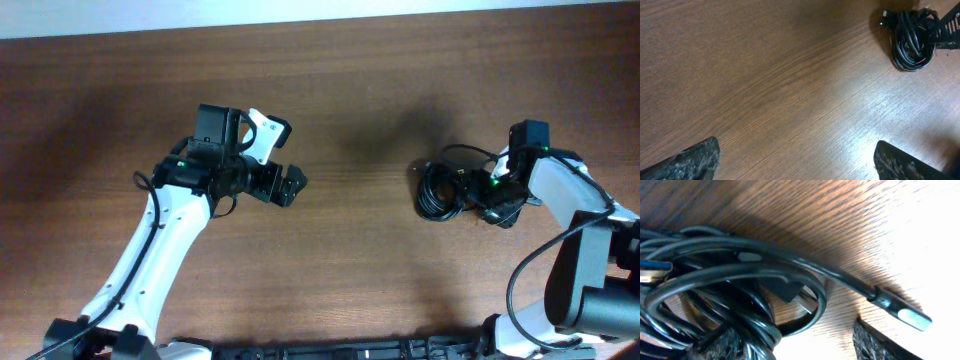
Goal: Untangle cables
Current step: 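Lift the cable bundle with the right gripper toward the left gripper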
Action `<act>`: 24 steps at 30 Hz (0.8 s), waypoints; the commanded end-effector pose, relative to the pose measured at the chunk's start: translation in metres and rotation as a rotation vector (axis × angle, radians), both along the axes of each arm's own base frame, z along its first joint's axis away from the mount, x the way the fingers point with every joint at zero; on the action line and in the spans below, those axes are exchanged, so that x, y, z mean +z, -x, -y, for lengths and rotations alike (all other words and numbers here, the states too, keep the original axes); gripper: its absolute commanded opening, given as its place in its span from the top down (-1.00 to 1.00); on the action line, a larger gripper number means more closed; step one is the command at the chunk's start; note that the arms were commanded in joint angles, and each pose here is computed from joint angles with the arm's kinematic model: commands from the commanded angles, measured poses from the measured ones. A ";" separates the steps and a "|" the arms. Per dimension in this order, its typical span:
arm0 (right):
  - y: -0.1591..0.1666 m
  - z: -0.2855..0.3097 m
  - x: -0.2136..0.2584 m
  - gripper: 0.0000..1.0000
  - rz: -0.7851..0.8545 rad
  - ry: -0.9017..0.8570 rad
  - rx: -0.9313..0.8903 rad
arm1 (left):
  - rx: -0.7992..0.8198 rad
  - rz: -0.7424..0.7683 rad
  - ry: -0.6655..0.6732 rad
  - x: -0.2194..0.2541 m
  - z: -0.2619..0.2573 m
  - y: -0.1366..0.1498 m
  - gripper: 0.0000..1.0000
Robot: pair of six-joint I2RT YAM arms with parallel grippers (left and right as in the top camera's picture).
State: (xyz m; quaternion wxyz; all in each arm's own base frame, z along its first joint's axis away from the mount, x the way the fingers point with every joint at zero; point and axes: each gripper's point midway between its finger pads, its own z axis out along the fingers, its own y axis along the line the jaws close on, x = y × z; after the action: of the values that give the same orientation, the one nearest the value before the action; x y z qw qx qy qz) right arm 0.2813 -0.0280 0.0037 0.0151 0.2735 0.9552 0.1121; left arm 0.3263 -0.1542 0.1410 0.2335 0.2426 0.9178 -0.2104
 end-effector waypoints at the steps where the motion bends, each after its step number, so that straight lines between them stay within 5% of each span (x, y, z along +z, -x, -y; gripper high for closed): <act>1: 0.002 0.010 -0.010 -0.38 -0.022 0.080 0.024 | -0.017 0.012 0.015 0.005 0.004 -0.002 -0.97; 4: 0.000 0.003 -0.014 -0.22 -0.010 0.109 0.063 | -0.017 0.012 0.015 0.005 0.004 -0.002 -0.98; 7: 0.001 -0.015 -0.016 0.83 -0.012 0.106 0.117 | -0.017 0.012 0.015 0.005 0.004 -0.002 -0.98; 8: 0.002 -0.021 -0.016 0.92 -0.013 0.099 0.133 | -0.017 0.012 0.015 0.005 0.004 -0.002 -0.97; 16: -0.037 -0.094 0.048 0.92 0.288 -0.238 0.372 | -0.089 -0.020 0.142 0.016 0.024 0.009 -0.97; 21: -0.049 -0.140 0.110 0.92 0.571 -0.196 0.622 | -0.188 -0.061 0.322 0.036 0.048 0.026 -0.98; 24: -0.061 -0.155 0.138 0.92 0.704 -0.090 0.663 | -0.092 -0.197 0.419 0.044 0.055 0.032 -0.98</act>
State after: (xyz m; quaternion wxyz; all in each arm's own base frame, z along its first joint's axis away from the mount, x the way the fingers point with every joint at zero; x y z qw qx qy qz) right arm 0.3331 0.1157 0.1119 0.2317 -0.0686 0.9353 0.2583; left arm 0.3015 -0.1965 0.1687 0.2108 0.2549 0.8697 -0.3664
